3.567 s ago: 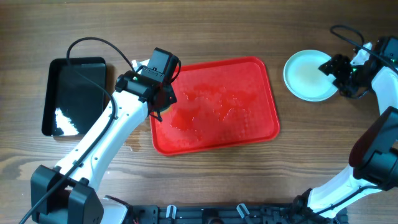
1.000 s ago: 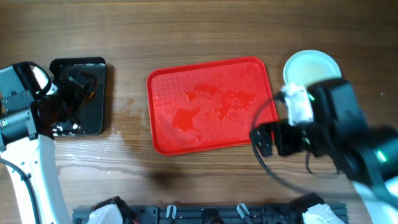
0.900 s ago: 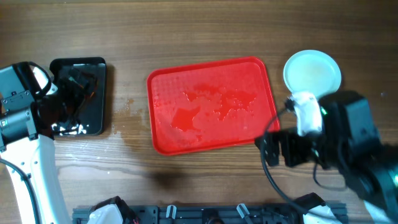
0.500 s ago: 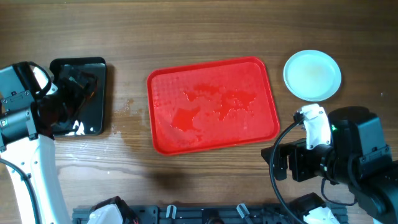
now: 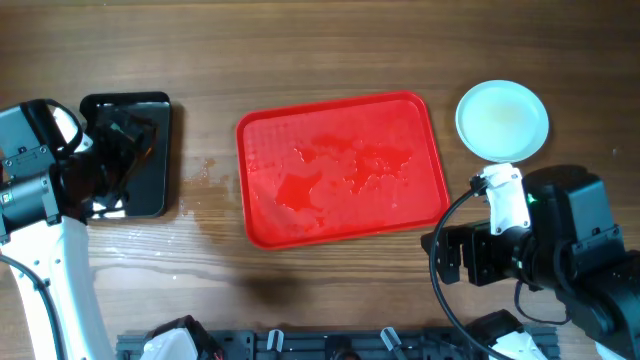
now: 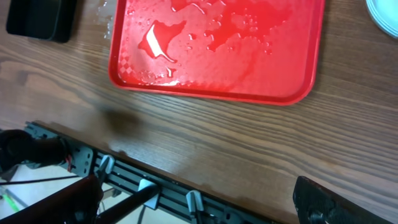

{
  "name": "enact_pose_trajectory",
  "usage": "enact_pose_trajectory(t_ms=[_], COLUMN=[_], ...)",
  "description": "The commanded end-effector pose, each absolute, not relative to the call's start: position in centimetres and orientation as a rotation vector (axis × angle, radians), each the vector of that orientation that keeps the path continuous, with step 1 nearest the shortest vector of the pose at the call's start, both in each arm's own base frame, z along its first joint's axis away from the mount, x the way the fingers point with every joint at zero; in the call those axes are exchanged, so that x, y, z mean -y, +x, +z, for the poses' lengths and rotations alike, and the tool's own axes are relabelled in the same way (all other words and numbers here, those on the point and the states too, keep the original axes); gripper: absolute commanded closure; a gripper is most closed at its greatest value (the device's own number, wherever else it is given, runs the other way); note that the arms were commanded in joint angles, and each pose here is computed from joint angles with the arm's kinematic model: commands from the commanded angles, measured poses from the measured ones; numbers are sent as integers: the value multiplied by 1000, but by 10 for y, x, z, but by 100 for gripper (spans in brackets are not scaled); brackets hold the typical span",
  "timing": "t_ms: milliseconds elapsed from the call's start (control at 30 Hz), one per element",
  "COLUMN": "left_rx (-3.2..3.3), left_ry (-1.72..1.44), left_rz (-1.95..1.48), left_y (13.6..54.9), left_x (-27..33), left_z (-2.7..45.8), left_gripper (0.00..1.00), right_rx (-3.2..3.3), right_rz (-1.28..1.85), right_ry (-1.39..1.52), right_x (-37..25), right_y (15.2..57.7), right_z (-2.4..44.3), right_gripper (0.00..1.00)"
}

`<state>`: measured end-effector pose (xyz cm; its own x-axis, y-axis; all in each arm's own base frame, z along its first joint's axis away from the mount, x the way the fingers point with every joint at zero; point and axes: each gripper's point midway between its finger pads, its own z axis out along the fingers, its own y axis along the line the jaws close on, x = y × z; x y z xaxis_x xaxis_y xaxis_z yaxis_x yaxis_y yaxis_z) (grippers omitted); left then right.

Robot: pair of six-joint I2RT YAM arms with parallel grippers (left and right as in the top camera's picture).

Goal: Clean dirty plates on tray and stack at the side

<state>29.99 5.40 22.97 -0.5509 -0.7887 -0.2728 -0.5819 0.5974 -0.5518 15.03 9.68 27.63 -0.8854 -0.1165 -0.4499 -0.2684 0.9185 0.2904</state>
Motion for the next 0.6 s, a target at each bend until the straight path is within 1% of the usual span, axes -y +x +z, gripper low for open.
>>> enact_pose_trajectory(t_ms=[0, 200, 367, 567], left_rx=[-2330, -2330, -2330, -2330], left_ry=[-1069, -1069, -1069, -1069], left_rz=[-569, -569, -569, -569], left_y=[299, 299, 299, 299], left_x=[-51, -51, -51, -51], left_z=[231, 231, 231, 231], left_gripper=[0, 0, 0, 0], right_rx=[-2605, -2307, -2003, -1801], right_rz=[400, 416, 344, 285], right_ry=[-257, -226, -197, -118], right_x=[-88, -83, -64, -47], right_y=[159, 178, 187, 192], right_z=[275, 293, 299, 276], right_gripper=[0, 1, 0, 0])
